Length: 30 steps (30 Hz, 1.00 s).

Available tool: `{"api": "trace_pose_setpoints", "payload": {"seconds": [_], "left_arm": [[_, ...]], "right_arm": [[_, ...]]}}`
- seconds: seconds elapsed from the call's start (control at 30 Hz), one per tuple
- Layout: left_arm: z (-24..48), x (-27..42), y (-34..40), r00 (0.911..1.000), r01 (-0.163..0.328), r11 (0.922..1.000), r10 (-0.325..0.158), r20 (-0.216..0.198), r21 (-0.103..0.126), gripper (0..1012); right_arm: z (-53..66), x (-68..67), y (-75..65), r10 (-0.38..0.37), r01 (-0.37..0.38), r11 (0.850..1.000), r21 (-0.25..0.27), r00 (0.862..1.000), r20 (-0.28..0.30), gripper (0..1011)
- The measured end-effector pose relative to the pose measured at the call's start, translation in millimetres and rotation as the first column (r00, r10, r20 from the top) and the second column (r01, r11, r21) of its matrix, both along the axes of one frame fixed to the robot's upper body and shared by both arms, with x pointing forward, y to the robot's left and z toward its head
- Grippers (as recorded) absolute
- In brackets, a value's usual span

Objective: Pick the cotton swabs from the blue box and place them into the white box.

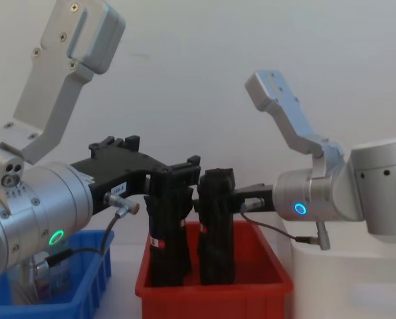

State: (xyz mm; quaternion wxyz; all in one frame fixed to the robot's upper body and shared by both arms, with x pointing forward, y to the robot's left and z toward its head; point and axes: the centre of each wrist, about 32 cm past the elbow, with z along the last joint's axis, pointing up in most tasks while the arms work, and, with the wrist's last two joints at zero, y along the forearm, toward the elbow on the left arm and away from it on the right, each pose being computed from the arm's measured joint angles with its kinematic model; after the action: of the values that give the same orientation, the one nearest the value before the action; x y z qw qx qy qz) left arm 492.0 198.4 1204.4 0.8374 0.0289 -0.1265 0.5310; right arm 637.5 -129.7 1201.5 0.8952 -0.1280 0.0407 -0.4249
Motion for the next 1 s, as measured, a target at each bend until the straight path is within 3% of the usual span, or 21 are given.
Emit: {"api": "trace_pose_setpoints", "payload": {"seconds": [0.27,0.53,0.6,0.63,0.77,1.0], "left_arm": [[0.0,0.0,0.0,1.0000,0.000,1.0000,0.000,0.000,0.000,1000],[0.0,0.0,0.0,1.0000,0.000,1.0000,0.000,0.000,0.000,1000],[0.0,0.0,0.0,1.0000,0.000,1.0000,0.000,0.000,0.000,1000],[0.0,0.0,0.0,1.0000,0.000,1.0000,0.000,0.000,0.000,1000],[0.0,0.0,0.0,1.0000,0.000,1.0000,0.000,0.000,0.000,999],[0.0,0.0,0.0,1.0000,0.000,1.0000,0.000,0.000,0.000,999]], "right_arm": [[13.6,-4.8,-6.5,0.000,-0.004,0.997,0.073,0.998,0.061,435],[38.9,-13.6,-19.4,-0.023,-0.005,0.985,0.175,0.987,0.157,435],[40.5,-14.2,-20.3,-0.026,-0.004,0.983,0.181,0.986,0.164,435],[48.1,-17.4,-24.7,-0.042,0.002,0.979,0.202,0.980,0.195,435],[59.4,-22.6,-31.5,-0.072,0.017,0.975,0.221,0.967,0.244,435],[72.7,-32.1,-42.9,-0.140,0.069,0.971,0.228,0.939,0.314,435]]}}
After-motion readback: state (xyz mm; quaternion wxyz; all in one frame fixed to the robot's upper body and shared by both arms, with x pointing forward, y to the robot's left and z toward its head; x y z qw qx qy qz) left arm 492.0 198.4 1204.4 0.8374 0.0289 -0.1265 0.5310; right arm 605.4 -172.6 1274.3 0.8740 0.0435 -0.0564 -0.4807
